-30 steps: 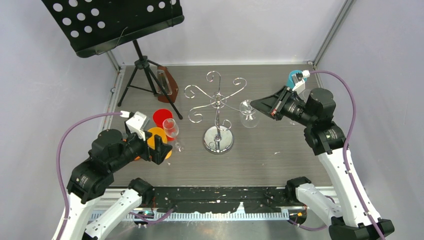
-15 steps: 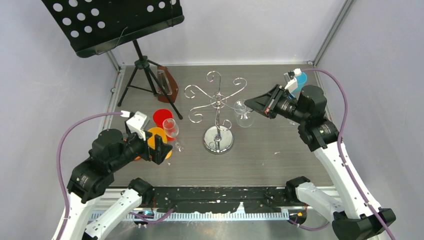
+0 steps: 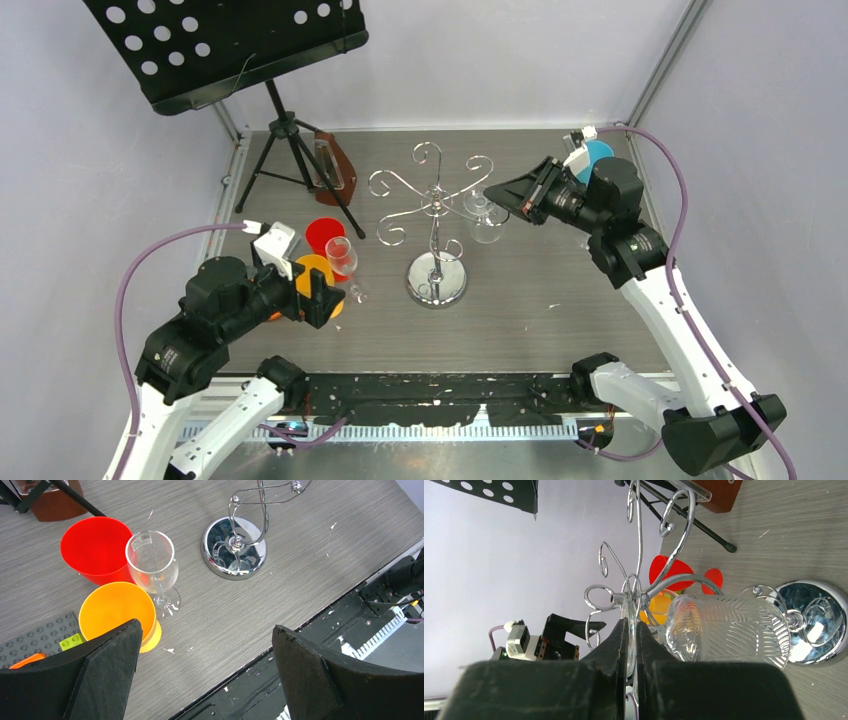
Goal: Take the wine glass off the wine glass rack
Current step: Pick up the wine glass from the wine rack.
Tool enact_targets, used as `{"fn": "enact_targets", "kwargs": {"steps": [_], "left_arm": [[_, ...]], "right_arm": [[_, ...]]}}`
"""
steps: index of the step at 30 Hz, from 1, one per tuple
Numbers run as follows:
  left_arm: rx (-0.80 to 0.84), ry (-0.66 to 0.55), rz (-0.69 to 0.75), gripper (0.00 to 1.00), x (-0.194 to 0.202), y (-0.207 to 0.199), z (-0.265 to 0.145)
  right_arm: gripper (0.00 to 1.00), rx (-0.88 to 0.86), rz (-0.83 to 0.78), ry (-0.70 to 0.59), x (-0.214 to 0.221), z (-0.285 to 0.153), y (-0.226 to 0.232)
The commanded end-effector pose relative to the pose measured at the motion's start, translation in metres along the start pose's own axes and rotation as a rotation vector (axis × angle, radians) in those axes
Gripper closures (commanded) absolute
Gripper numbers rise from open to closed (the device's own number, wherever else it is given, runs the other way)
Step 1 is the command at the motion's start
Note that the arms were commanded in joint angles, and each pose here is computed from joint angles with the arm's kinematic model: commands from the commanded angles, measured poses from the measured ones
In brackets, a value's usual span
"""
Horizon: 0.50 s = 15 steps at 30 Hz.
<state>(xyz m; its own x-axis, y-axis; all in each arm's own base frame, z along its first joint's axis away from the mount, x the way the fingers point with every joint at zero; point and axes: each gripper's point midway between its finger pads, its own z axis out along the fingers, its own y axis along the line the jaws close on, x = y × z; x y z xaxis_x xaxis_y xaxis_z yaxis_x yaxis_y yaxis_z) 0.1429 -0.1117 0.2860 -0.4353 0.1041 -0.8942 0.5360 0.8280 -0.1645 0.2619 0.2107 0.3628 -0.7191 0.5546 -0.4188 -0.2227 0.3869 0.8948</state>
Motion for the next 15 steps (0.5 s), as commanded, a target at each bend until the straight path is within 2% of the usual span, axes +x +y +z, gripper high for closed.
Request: {"fn": "enact_targets", "kwargs": {"steps": [1,15], "left_arm": [[-0.016,-0.028,0.02,0.01,-0.008,0.003,0.002],[-0.027,-0.022,0.016,0.01,-0.006,0.005,-0.001]], "right_arm": [[0.94,-0.127,-0.066,-0.099,-0.027,-0.004,0.047],[0.94,-0.106,-0.064,-0.192,-0.049,-0.003,0.047]]}}
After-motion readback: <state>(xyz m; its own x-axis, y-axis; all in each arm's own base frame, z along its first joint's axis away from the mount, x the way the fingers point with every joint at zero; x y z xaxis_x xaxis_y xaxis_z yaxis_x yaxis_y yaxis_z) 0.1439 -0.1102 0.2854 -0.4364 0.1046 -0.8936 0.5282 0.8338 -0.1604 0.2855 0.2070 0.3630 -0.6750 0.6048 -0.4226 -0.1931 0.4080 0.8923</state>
